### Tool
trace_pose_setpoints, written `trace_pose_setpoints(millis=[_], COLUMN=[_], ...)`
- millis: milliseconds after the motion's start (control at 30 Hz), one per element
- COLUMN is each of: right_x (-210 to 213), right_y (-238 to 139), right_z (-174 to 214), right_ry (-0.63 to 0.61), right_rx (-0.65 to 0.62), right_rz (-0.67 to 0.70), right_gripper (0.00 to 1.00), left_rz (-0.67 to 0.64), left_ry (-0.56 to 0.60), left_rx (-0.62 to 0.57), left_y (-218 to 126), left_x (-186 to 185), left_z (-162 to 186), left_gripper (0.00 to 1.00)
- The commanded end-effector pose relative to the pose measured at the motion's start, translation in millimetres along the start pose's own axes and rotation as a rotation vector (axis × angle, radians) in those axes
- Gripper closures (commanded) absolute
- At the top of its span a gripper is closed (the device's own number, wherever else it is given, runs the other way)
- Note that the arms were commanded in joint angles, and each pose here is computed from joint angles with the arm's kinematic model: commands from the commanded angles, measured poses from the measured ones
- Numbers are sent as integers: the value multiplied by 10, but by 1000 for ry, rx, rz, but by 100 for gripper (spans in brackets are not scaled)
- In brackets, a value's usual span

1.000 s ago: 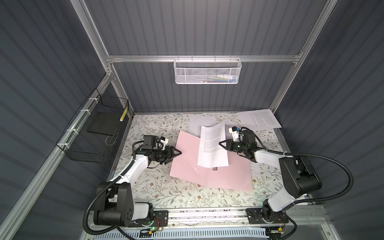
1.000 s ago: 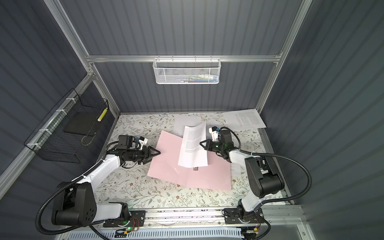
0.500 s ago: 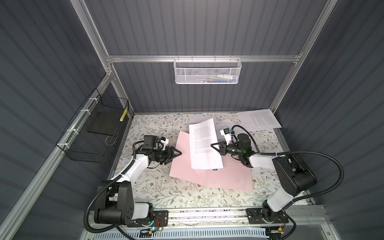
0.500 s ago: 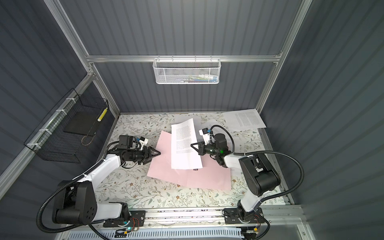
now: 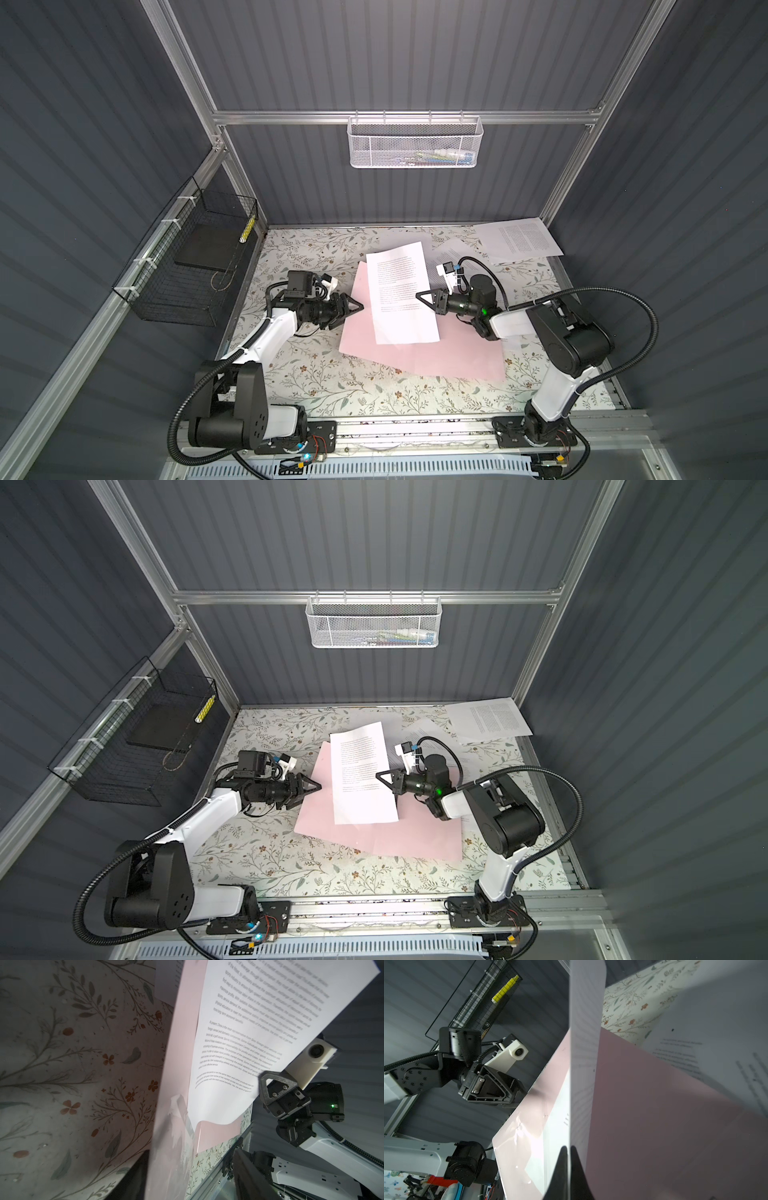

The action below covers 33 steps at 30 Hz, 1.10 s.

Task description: Put the files into the folder

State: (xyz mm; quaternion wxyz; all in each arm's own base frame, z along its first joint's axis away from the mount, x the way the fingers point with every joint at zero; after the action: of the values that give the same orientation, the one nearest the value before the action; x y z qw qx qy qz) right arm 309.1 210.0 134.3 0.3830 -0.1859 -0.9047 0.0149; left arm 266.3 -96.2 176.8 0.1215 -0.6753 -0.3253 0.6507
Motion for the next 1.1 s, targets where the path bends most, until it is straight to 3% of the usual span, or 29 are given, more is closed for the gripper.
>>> trace_pose_setpoints(millis=[0, 300, 533, 1067], right_x=[-27, -12, -44, 2], right_y=[-3, 40, 7, 204], right_z=[48, 258, 355, 514], right_ry=[36, 50, 112, 185], right_rx=[-21, -44, -133, -169], right_rz=[26, 175, 224, 279], right_gripper=[100, 100, 100, 100], left_rz=[-3, -19, -37, -46], left_ry=[-3, -11, -17, -14], left_rx=[35, 38, 44, 56], left_y=[-7, -4, 2, 31], left_x=[13, 35, 64, 73], left_z=[77, 96, 115, 130], left_gripper=[37, 37, 37, 37])
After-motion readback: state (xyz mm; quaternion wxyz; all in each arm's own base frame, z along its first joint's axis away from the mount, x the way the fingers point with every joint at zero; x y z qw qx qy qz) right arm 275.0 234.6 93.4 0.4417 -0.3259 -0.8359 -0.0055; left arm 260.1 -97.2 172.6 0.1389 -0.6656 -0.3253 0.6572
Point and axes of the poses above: each gripper's point midway between its finger pads, its own y axis out along the fingers, its own x axis along the line the jaws close on, z = x × y, the point moved 8 cm from there along -y, back along the fingers, and after that the axes turned 3 degrees about -y, right-handed, at the moved point
